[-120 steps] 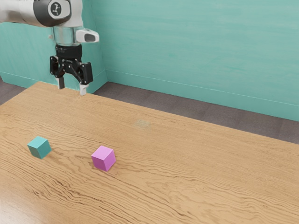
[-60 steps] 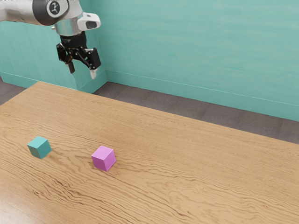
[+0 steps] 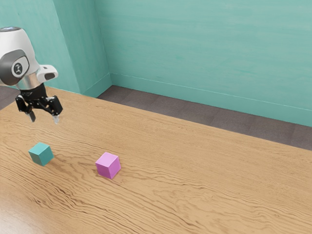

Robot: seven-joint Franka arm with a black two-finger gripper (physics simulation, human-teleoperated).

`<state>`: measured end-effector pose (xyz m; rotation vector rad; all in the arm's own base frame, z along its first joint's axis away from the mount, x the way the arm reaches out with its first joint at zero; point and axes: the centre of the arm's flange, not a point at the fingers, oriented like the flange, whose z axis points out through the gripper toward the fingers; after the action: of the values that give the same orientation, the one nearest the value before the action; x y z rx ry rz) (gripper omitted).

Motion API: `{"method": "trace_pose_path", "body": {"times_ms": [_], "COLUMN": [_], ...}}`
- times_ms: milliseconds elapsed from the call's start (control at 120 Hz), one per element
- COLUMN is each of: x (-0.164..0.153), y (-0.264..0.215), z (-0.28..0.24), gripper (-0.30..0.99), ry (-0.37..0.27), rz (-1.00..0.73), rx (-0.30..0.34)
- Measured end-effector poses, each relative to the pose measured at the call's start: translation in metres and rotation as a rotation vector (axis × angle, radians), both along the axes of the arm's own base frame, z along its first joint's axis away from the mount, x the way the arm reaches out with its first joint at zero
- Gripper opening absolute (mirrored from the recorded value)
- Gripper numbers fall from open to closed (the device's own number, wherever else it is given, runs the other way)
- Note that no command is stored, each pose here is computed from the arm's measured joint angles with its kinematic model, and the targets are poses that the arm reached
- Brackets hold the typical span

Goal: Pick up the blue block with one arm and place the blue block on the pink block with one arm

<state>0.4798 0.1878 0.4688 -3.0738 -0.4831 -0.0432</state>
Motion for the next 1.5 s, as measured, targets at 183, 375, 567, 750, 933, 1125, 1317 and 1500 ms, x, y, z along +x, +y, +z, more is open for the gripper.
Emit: {"method": "trace_pose_path", "body": {"times_ms": [183,375,567,750,933,1125,1317,1500], "x": [-0.017,-0.03,-0.035,-0.032,-0.035,-0.037,-0.018,-0.015], "y": [0.043,0.067,0.079,0.082,0.091,0.092,0.092,0.091], "z": [-0.009,-0.034,-0.064,-0.096,-0.123,-0.132,-0.136,-0.146], "gripper": [0.69,0.69,0.69,0.69,0.69,0.69,0.69,0.69], "ry": [-0.03,-0.032,0.001,0.024,0.053,0.05,0.052,0.064], "rz": [0.045,-0.003,-0.106,-0.186,-0.217,-0.245,-0.294,-0.318], "rx": [0.022,0.057,0.106,0.121,0.113,0.105,0.123,0.118]}}
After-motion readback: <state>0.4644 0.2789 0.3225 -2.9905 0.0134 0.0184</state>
